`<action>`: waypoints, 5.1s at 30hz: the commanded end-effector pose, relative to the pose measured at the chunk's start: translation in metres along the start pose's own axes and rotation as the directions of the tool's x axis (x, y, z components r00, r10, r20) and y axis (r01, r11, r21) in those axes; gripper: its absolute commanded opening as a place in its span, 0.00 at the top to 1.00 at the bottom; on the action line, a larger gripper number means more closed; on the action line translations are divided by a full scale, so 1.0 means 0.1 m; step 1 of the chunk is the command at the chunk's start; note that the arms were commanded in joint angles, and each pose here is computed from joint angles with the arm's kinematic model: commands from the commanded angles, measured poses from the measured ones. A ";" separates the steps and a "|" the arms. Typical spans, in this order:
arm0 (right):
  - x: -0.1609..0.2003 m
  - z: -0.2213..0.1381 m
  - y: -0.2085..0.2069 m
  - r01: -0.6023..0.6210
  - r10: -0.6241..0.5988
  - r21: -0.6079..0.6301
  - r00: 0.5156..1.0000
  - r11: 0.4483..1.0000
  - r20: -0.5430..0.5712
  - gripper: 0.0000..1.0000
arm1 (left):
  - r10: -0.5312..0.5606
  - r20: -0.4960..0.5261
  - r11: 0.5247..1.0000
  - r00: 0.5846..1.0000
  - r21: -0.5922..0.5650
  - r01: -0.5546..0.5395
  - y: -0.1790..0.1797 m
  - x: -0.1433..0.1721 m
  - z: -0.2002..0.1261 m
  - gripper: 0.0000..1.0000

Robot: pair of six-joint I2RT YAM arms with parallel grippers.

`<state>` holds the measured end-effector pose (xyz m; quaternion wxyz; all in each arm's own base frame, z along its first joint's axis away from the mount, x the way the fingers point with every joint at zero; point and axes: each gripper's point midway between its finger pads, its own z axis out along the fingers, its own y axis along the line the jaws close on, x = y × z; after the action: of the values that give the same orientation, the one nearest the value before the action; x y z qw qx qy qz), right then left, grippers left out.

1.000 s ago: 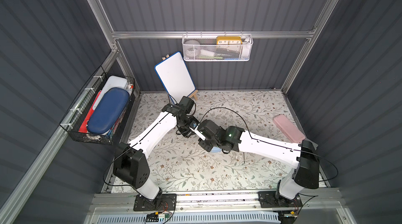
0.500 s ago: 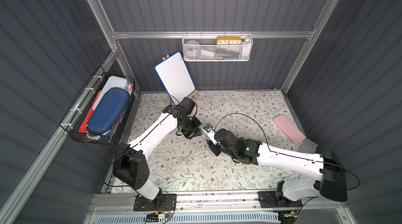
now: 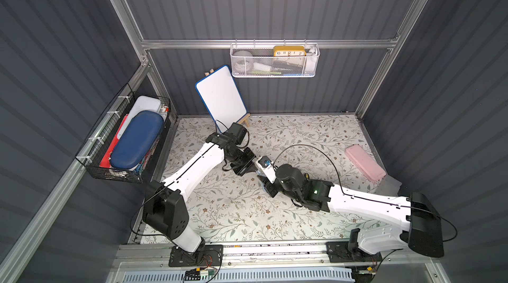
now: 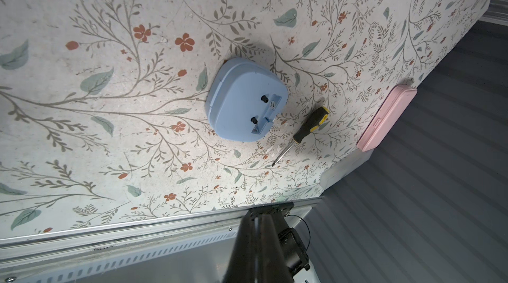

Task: Remove the battery from the alarm
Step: Pick up the cover from the center of the board, then place the cover at the center of the board.

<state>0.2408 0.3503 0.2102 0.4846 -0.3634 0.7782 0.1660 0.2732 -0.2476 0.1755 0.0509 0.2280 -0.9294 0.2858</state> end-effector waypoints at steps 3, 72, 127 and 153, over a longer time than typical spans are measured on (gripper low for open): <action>-0.13 -0.01 0.06 0.012 -0.011 -0.031 1.000 0.999 0.021 0.60 | 0.029 -0.023 1.000 0.999 0.003 -0.029 -0.02 0.02 0.01 1.00; -0.11 0.18 -0.05 0.173 -0.169 0.221 0.985 0.960 -0.037 1.00 | 0.179 0.009 0.958 0.984 0.225 -0.177 -0.35 0.21 -0.29 1.00; 0.86 -0.36 -0.35 -0.861 0.697 -0.202 0.500 0.467 -0.515 1.00 | 0.209 0.082 0.968 0.974 0.124 -0.218 0.14 -0.23 0.10 0.52; 2.07 -0.27 0.00 -0.927 0.630 0.036 0.224 0.373 -0.744 1.00 | 0.223 0.095 0.961 0.970 0.145 -0.235 0.17 -0.22 0.13 0.55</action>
<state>0.1703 0.2483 0.0466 -0.0622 -0.0325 0.9106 0.4073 0.2850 -0.2333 0.1425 -0.0251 0.1472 -0.9283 0.3404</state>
